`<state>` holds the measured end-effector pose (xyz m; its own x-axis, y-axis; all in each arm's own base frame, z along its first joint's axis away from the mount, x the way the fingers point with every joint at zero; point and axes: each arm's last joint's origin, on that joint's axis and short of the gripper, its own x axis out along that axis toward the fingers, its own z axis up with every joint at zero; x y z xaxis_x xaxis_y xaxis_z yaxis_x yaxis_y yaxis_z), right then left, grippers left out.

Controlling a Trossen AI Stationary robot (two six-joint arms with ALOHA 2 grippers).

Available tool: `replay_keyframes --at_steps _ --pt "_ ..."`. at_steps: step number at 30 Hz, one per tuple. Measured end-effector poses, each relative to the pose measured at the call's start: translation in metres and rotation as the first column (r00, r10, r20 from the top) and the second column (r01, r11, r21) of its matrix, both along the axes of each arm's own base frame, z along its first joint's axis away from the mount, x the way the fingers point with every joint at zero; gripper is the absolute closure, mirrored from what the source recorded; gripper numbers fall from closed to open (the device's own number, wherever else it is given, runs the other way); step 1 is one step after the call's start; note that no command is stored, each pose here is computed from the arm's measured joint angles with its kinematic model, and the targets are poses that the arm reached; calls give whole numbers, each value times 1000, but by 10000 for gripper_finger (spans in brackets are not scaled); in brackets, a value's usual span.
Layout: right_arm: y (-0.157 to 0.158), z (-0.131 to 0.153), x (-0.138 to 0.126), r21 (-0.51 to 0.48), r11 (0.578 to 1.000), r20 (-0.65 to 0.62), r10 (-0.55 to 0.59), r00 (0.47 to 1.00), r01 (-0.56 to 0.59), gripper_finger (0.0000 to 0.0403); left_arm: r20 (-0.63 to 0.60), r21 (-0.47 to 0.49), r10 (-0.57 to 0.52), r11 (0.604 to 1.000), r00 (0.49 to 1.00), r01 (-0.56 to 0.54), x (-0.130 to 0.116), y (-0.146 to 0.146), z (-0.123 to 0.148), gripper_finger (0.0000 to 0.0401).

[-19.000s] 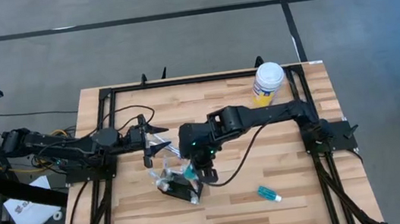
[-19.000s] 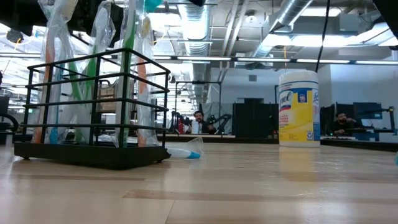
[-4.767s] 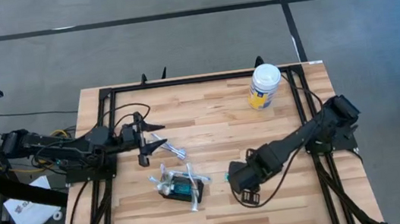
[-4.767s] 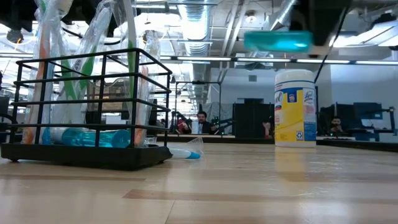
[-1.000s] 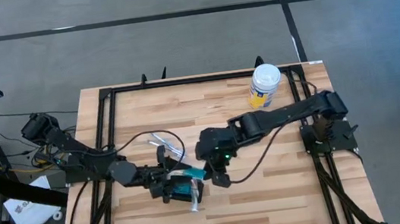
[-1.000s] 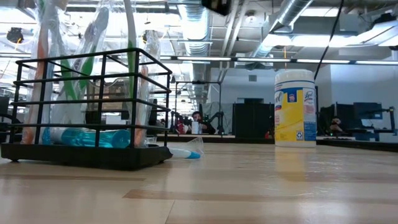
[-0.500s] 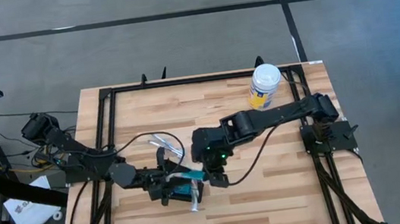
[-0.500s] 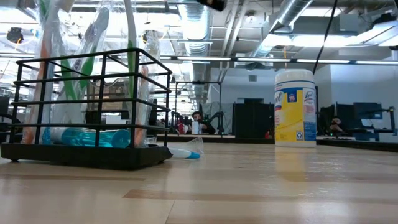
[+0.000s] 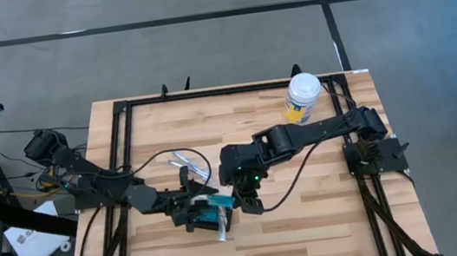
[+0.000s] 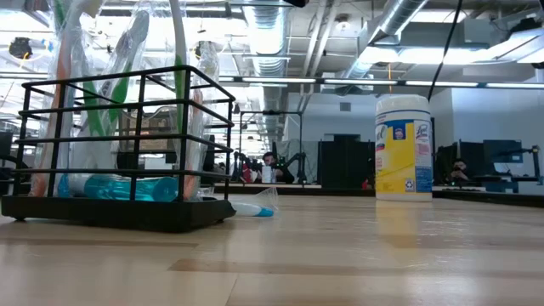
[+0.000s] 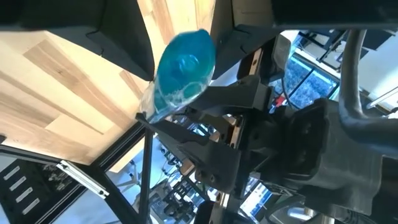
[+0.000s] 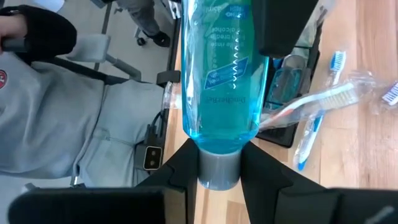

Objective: Pick & Place toothbrushing station
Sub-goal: Put the mouthwash into the mesh organizer

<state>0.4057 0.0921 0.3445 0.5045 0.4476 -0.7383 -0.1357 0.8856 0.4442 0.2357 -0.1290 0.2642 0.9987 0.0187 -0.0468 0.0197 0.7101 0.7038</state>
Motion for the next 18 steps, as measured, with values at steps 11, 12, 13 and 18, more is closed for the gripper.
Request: replay_keyframes --at_steps 11,12,13,18 --pt "1 0 0 2 1000 0 4 1000 -4 322 -1 -3 -59 998 998 59 0 -2 0 281" --pt "1 0 0 2 1000 0 4 1000 -4 322 0 -4 -64 998 998 64 0 -2 0 281" --pt "1 0 0 2 1000 0 4 1000 -4 321 0 -5 -68 998 998 68 0 -2 0 280" --pt "1 0 0 0 1000 1 6 1000 -6 321 0 -5 -71 997 997 71 0 -2 0 277"
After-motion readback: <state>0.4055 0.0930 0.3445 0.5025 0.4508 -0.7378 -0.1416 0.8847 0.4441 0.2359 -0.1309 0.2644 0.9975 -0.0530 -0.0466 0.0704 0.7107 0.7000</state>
